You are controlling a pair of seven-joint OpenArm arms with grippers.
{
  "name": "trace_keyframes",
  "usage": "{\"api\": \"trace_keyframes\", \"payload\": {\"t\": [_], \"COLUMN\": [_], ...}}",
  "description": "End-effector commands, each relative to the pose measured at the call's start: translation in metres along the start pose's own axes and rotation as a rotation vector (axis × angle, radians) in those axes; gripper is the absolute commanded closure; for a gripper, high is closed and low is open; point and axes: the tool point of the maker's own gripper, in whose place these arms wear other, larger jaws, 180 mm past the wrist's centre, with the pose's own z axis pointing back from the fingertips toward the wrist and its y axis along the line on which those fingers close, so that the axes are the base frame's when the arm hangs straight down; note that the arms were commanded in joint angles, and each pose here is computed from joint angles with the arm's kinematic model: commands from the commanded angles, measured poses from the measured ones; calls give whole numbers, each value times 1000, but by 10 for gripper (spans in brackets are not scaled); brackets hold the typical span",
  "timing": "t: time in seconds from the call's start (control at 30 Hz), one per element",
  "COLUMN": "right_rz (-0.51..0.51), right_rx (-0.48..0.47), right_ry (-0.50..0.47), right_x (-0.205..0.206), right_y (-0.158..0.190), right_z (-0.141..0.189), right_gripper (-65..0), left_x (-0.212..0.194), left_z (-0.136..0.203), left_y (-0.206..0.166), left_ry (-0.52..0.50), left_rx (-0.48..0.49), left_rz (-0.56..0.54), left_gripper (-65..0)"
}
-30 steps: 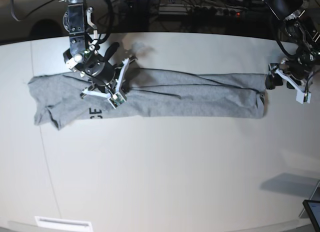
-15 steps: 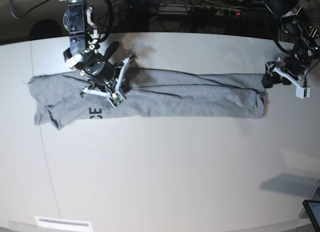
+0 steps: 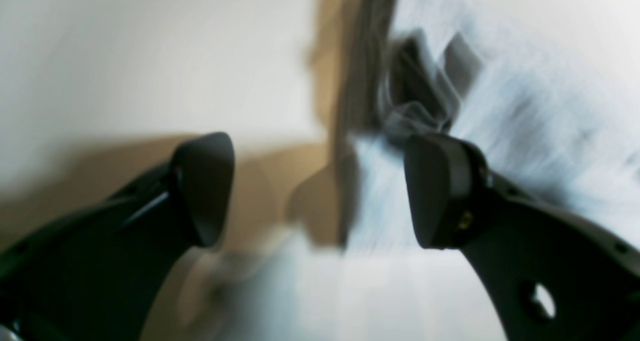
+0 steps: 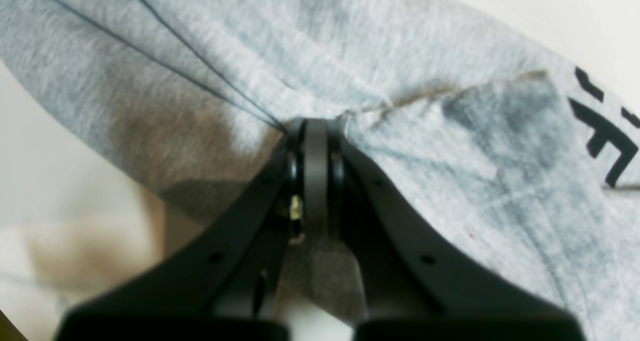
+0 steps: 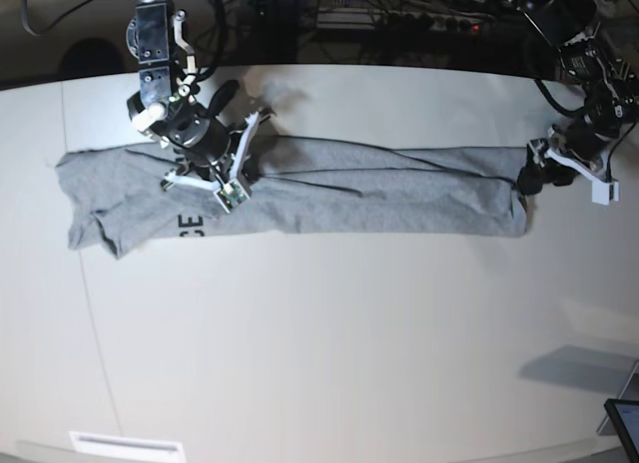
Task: Fold the T-shirt properly
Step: 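Grasp the strip's end with the left gripper while the right holds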
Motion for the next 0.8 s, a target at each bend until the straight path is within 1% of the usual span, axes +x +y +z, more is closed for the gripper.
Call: {"api": "trace_keyframes", "payload": {"t": [0.0,0.07,0.23,0.43,0.57,0.77], "right_rz": [7,7,7,5,11,12], "right_rx": [6,6,6,6,3,4], "right_ry": [-9,-8,-8,-7,-7,-9], "right_x": [5,4,4,3,4,5], "right_y": [2,2,2,2,1,1], "right_z": [1,1,1,1,1,1], "right_gripper": [-1,-1,-1,-1,-1,-1], "left_x": [-4,-8,-17,-26,-39,-46], "left_z": [0,-3,-17,-18,-19,-26], "left_y": [7,8,-11,-14,-17,-28], "left_ry": [38,47,105,128,187,195], "left_rx": [19,8,-38,-44,-52,-79], "left_rz": [1,28,-23,-27,-35,-20], "left_gripper": [-521,-521,-521,-521,-521,-521]}}
